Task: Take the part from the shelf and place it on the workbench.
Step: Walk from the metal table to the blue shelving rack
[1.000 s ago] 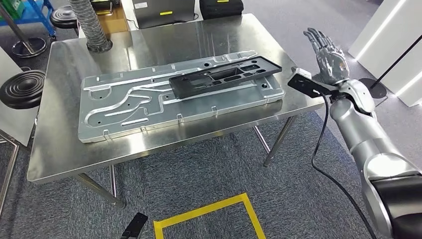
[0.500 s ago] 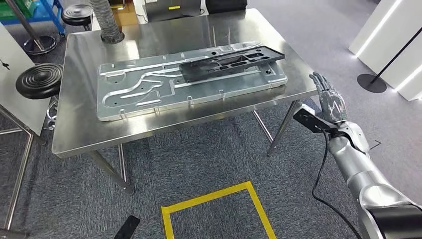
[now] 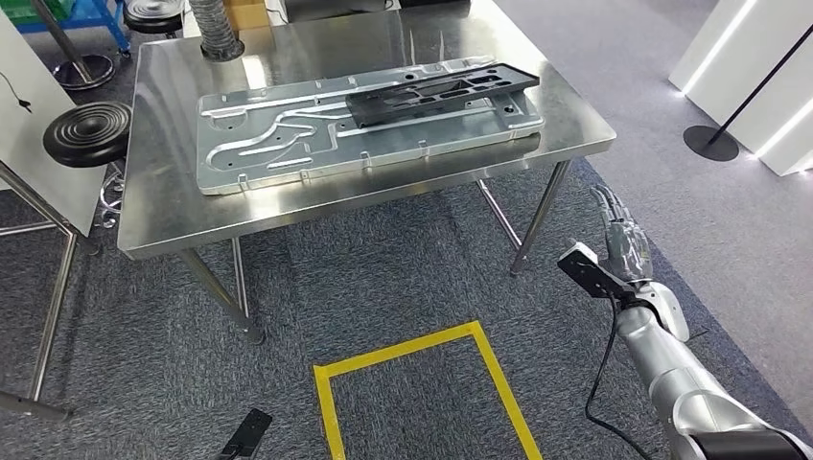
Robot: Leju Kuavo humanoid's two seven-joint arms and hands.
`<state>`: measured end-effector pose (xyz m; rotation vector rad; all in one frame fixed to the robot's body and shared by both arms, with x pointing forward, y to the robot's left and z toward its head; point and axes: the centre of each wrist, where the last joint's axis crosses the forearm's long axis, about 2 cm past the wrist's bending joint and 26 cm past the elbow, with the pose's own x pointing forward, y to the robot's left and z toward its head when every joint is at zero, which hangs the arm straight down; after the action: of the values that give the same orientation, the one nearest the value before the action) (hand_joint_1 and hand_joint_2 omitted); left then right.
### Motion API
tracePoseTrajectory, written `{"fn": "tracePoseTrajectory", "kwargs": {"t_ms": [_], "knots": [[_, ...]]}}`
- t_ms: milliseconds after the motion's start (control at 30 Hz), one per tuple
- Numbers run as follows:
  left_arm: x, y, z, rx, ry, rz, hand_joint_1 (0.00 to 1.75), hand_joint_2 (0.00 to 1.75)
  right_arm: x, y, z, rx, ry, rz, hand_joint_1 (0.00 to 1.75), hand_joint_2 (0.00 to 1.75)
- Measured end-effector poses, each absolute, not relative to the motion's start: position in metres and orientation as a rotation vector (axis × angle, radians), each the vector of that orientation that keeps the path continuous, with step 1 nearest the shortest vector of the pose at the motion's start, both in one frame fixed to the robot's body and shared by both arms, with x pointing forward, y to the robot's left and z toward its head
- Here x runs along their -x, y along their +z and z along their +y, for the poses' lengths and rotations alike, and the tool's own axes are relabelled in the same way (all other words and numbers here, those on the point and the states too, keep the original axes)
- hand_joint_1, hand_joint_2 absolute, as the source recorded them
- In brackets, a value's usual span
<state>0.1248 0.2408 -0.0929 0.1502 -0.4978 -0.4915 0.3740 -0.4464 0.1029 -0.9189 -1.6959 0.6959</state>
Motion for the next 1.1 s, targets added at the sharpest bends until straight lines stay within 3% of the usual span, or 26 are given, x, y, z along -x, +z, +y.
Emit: {"fn": "tracePoseTrajectory", "kwargs": {"t_ms": [400, 533, 1100], "knots": [[-0.120, -0.095, 0.251, -0.171, -0.492, -0.486, 0.00, 0.00, -0.369, 0.077, -0.395, 0.874, 0.681, -1.681, 0.00, 0.00], [-0.118, -0.096, 0.253, -0.174, -0.492, -0.482, 0.00, 0.00, -0.370, 0.077, -0.391, 0.867, 0.677, -1.681, 0.00, 1.75], [-0.114, -0.097, 0.253, -0.177, -0.496, -0.479, 0.00, 0.00, -0.364, 0.068, -0.385, 0.848, 0.684, -1.657, 0.00, 1.75]]}}
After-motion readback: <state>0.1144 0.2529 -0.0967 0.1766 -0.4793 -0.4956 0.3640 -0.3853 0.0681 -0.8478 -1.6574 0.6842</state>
